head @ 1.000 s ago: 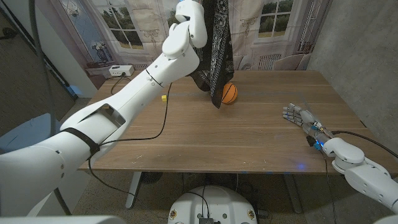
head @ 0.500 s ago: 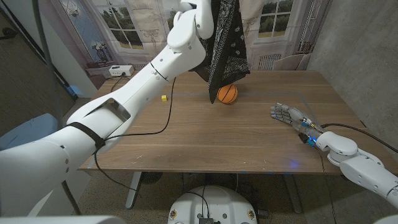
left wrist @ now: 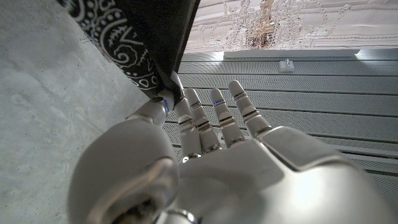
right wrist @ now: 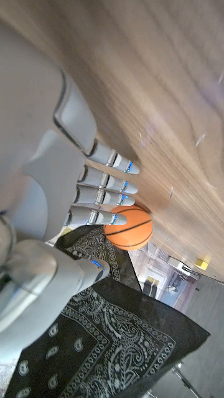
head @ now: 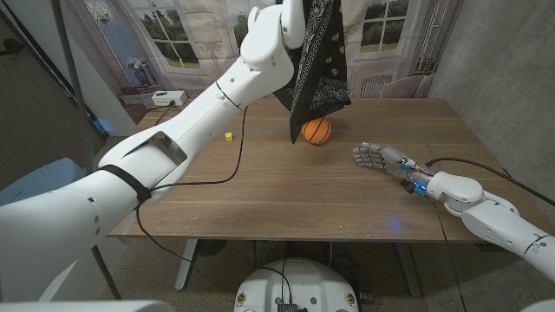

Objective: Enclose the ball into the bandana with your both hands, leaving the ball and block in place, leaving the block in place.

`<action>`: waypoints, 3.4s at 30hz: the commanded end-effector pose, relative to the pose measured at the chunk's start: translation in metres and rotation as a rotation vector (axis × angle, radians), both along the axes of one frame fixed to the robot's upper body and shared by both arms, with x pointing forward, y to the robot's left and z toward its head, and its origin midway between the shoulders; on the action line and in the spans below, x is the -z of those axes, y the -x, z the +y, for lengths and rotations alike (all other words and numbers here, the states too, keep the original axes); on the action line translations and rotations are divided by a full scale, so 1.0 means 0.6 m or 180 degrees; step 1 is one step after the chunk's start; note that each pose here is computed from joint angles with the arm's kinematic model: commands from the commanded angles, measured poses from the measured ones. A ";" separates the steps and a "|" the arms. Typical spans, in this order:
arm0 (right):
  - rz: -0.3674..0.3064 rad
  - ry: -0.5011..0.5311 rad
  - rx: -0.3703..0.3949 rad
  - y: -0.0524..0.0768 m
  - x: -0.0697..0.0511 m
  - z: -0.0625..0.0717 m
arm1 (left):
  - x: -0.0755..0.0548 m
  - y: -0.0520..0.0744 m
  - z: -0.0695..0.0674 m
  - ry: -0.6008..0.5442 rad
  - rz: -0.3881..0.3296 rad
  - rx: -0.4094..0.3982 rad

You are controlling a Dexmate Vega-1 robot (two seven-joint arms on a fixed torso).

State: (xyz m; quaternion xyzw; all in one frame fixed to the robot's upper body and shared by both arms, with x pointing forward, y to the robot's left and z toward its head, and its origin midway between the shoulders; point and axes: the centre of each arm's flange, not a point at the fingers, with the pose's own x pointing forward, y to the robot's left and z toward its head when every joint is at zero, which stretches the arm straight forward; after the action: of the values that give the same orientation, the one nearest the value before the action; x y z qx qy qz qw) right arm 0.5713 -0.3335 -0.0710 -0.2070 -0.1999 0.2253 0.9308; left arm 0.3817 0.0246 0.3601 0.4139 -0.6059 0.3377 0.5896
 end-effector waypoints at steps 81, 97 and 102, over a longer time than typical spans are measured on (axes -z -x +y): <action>-0.0997 0.0128 0.0447 -0.001 -0.074 0.248 | 0.044 -0.014 -0.044 -0.0296 -0.0261 -0.1370; -0.1395 -0.0201 0.1524 0.010 -0.098 0.172 | 0.038 -0.024 0.011 -0.0167 -0.0142 -0.1618; -0.1529 -0.0129 0.1847 0.011 -0.125 0.145 | 0.038 -0.040 0.040 -0.0096 -0.0032 -0.1690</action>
State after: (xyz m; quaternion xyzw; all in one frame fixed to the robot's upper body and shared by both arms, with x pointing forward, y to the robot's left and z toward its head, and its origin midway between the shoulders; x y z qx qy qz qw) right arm 0.5695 -0.2154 -0.0169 -0.2719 -0.3363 0.0061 0.9016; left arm 0.3946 0.0197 0.3366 0.5558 -0.5191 0.4579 0.4604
